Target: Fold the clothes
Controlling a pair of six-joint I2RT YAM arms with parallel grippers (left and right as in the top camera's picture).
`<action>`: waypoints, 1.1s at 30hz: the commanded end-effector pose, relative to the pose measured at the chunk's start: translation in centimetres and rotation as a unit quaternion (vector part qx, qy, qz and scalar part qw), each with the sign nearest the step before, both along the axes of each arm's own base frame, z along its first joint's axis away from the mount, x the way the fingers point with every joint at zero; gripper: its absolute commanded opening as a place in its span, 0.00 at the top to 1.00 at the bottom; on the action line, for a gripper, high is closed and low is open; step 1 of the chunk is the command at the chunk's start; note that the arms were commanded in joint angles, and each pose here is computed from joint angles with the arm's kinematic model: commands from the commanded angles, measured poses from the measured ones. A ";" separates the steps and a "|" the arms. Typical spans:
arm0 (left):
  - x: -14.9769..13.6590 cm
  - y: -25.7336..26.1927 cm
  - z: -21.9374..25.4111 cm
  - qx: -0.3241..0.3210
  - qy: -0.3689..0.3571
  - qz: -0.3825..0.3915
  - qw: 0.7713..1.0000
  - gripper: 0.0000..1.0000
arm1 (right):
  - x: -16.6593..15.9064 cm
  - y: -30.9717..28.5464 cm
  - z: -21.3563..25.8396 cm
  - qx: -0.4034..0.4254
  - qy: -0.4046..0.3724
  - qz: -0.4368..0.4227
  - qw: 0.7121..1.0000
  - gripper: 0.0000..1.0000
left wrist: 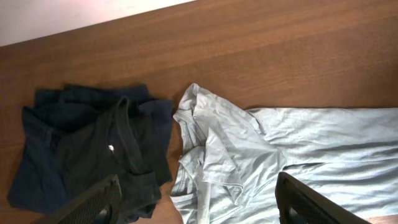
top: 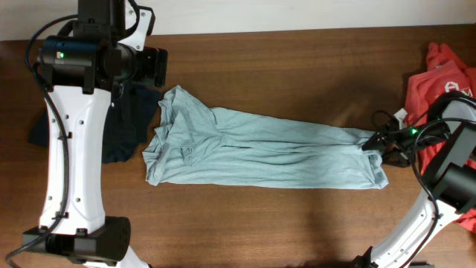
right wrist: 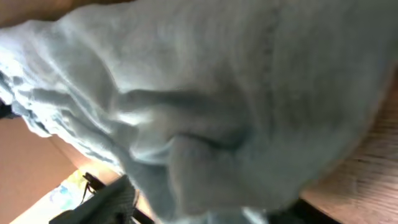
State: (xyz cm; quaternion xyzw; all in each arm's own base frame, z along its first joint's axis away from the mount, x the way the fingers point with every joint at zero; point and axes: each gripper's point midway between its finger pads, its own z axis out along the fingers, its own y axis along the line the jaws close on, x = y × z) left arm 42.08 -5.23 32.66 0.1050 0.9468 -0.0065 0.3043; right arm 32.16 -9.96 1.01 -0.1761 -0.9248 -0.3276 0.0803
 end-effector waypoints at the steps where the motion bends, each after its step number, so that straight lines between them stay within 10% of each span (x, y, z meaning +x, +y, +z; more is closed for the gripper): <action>1: 0.0 0.1 0.5 0.004 -0.008 -0.002 1.000 0.21 | -2.6 -0.6 -5.0 -0.040 0.076 0.027 0.996 0.47; 9: 0.0 0.1 0.5 0.004 -0.008 -0.002 1.000 0.21 | -2.4 -2.0 -4.4 -0.055 0.087 0.005 0.995 0.95; 33: 0.8 0.0 1.1 0.002 -0.029 -0.002 1.000 0.21 | 4.4 -8.2 11.0 -0.261 0.028 -0.021 0.965 0.96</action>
